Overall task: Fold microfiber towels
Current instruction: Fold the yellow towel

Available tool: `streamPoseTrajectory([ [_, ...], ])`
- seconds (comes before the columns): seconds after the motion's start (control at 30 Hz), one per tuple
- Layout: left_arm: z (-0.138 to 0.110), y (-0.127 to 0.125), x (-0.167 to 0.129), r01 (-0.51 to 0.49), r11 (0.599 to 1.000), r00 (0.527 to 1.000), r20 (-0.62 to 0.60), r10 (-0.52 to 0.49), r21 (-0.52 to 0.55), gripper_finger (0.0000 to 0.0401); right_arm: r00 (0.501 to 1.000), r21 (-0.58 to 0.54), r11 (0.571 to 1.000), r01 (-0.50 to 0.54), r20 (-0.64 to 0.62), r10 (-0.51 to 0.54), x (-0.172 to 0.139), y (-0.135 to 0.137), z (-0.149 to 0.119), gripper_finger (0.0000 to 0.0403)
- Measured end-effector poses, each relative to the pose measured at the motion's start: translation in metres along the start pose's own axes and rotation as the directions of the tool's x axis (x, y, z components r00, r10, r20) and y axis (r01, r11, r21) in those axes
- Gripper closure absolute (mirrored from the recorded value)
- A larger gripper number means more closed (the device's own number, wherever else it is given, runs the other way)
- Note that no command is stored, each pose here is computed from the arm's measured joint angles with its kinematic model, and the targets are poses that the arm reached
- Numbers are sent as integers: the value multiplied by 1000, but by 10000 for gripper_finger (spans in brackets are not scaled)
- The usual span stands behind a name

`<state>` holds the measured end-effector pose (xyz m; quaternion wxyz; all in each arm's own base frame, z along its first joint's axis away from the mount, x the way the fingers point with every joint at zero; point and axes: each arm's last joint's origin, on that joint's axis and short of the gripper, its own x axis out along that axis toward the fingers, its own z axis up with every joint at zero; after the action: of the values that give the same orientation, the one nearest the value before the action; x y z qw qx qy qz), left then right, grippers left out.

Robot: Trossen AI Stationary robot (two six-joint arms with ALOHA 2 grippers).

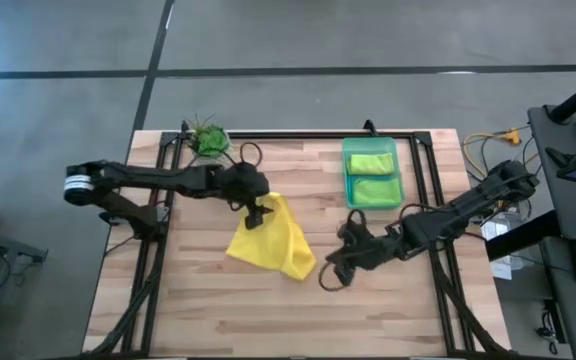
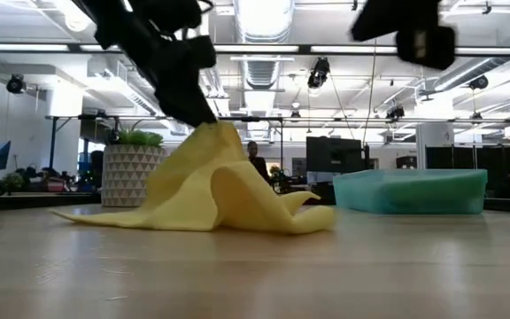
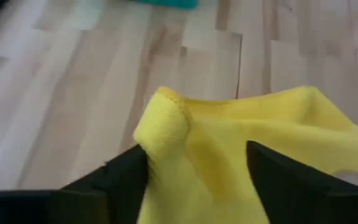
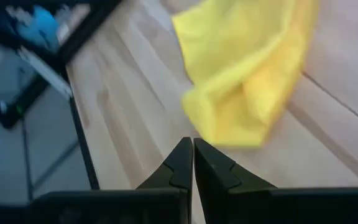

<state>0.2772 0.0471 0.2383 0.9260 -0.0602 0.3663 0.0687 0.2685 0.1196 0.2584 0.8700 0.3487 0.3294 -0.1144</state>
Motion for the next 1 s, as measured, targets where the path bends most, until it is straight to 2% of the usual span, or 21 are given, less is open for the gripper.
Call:
streamPoseTrajectory([
  [0.13,-6,3,-19,-94,996,995,-19,94,2,113,996,58,996,-61,75,56,18,-7,10,394],
  [0.23,-15,6,-26,-193,981,979,-63,193,9,105,992,85,992,-97,85,90,25,-10,17,394],
  [0.3,-20,7,-29,-219,976,972,-87,220,15,104,992,93,991,-96,87,88,25,-11,21,394],
  [0.4,-31,7,-24,-214,975,970,-103,219,57,104,990,87,990,-107,98,99,22,-8,27,394],
  [0.5,-53,4,-4,-187,966,971,-118,210,178,104,986,58,990,-132,115,124,18,-2,34,394],
  [0.57,-66,4,8,-173,949,971,-114,209,264,104,984,46,989,-144,116,138,16,2,36,394],
  [0.7,-78,7,25,-211,899,960,-93,265,384,104,979,61,982,-179,112,171,11,9,42,394],
  [0.87,-79,7,42,-182,869,964,-89,249,459,104,967,74,966,-248,72,243,6,18,46,394],
  [1.0,-81,6,55,-138,871,967,-127,221,471,104,961,101,956,-274,58,269,2,24,46,394],
])
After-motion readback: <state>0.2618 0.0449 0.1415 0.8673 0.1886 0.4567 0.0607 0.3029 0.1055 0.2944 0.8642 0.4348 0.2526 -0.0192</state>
